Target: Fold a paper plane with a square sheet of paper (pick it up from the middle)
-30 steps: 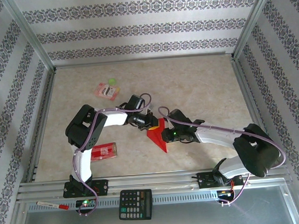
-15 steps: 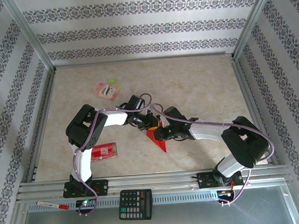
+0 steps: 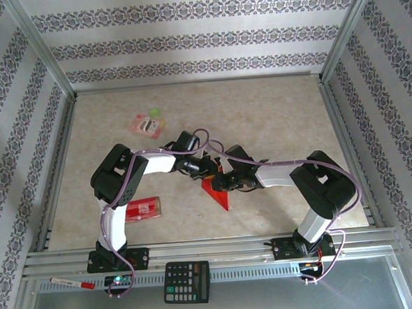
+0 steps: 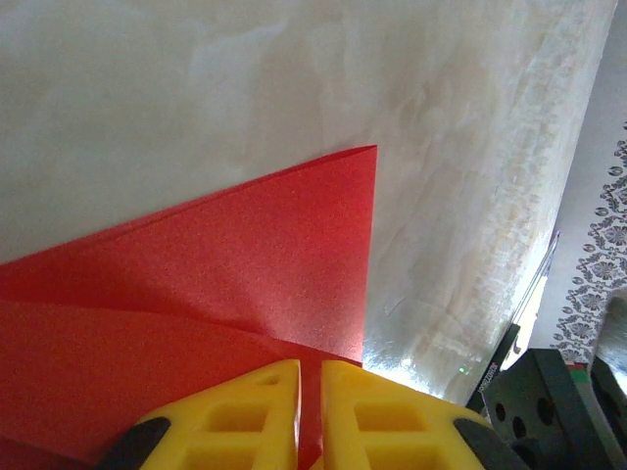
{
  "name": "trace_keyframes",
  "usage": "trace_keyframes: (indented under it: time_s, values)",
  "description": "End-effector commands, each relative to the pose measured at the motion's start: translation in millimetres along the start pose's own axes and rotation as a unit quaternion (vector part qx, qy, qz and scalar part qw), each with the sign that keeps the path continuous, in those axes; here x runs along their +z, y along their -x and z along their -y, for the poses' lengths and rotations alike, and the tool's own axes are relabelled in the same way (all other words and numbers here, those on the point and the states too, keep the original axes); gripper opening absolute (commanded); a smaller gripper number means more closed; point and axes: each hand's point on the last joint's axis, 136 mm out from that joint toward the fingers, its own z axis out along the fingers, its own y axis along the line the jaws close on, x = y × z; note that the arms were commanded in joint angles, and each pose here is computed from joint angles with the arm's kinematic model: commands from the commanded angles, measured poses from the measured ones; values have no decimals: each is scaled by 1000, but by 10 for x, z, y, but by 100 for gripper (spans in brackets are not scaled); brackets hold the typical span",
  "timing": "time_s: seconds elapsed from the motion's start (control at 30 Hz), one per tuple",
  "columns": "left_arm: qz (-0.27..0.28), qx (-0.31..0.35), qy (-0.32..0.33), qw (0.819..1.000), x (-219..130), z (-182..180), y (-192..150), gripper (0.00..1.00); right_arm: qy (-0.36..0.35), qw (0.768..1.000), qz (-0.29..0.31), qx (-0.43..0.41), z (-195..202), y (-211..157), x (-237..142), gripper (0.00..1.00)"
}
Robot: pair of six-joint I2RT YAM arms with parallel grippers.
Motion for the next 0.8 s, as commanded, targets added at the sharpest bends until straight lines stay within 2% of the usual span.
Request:
trace_keyframes:
  time_s: [0.0, 0.47, 0.57, 0.67, 0.77]
  values:
    - [0, -10, 33, 999, 29, -198, 22, 14, -7, 999, -39, 13, 80, -315, -28, 10]
    - [-1, -14, 50, 999, -1, -292, 25, 14, -19, 997, -68, 27, 90, -895, -169, 10]
    - [0, -12, 48, 999, -19, -261, 29, 15, 1, 999, -45, 19, 0, -788, -308, 10]
    - [7, -8, 35, 999, -51, -155, 69, 16, 19, 1000, 13, 17, -75, -514, -512, 11]
    - [14, -3, 14, 1000, -91, -3, 124, 18, 5, 997, 67, 24, -16, -256, -669, 15]
